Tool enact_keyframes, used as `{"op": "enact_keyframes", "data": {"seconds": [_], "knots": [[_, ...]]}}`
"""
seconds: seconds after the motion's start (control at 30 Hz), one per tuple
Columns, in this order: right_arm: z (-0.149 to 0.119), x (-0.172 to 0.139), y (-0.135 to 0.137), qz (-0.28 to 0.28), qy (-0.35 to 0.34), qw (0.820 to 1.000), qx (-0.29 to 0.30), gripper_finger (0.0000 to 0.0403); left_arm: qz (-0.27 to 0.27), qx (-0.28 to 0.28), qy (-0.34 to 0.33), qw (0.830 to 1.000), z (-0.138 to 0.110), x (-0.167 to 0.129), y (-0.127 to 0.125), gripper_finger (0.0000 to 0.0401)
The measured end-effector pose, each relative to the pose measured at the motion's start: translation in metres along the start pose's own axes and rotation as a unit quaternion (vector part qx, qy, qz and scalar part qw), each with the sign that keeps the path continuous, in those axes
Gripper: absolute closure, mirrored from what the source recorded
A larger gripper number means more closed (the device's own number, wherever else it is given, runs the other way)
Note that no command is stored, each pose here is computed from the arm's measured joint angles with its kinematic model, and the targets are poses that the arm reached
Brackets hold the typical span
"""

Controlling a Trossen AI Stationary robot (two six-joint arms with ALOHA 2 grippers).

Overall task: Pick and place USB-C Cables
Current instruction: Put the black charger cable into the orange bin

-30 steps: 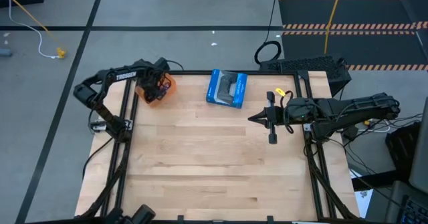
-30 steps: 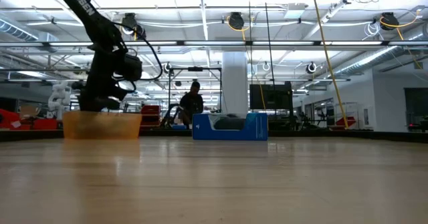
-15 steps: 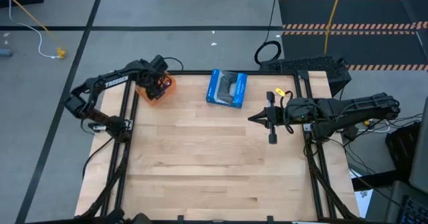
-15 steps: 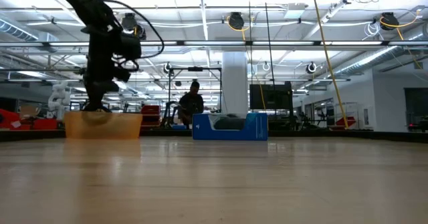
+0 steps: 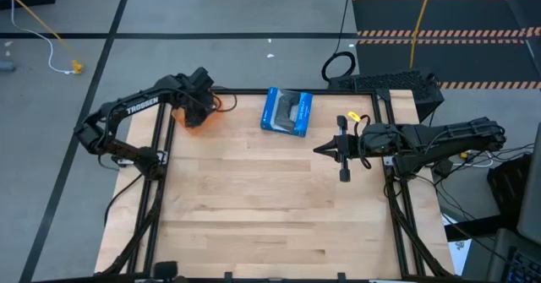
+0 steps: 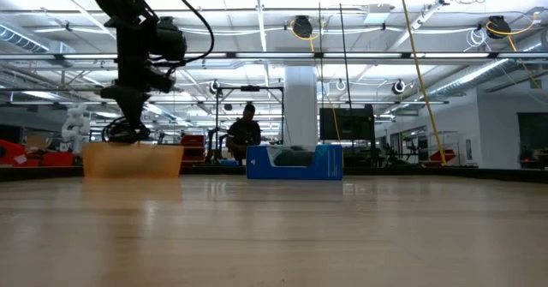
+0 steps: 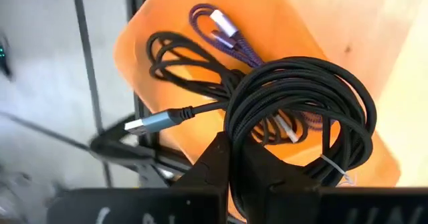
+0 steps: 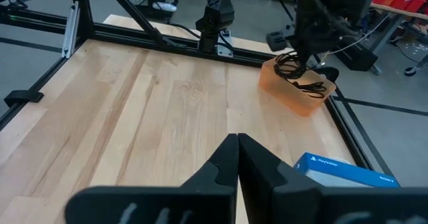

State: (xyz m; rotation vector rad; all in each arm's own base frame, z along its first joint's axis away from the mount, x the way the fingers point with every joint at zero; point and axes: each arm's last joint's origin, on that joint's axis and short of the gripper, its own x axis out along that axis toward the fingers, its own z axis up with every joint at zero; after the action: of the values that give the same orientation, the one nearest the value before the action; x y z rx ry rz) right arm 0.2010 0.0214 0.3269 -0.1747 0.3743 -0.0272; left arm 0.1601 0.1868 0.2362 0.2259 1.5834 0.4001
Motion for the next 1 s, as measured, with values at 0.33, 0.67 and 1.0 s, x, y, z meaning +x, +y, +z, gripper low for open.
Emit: {"op": "enact_keyframes", "data": {"seconds": [0.33,0.67,1.0], "knots": [[0.000,0.000,0.000,0.000,0.000,1.000,-0.002,0.0403,0.001,0.161,-0.010,0.987,0.007,-0.003,-0.006,0.0379],[0.000,0.000,0.000,0.000,0.000,1.000,-0.002,0.0403,0.004,0.158,0.006,0.987,0.007,0.002,-0.006,0.0378],[0.000,0.000,0.000,0.000,0.000,1.000,-0.002,0.0403,-0.010,0.161,0.025,0.987,0.008,0.034,-0.018,0.0377]]}}
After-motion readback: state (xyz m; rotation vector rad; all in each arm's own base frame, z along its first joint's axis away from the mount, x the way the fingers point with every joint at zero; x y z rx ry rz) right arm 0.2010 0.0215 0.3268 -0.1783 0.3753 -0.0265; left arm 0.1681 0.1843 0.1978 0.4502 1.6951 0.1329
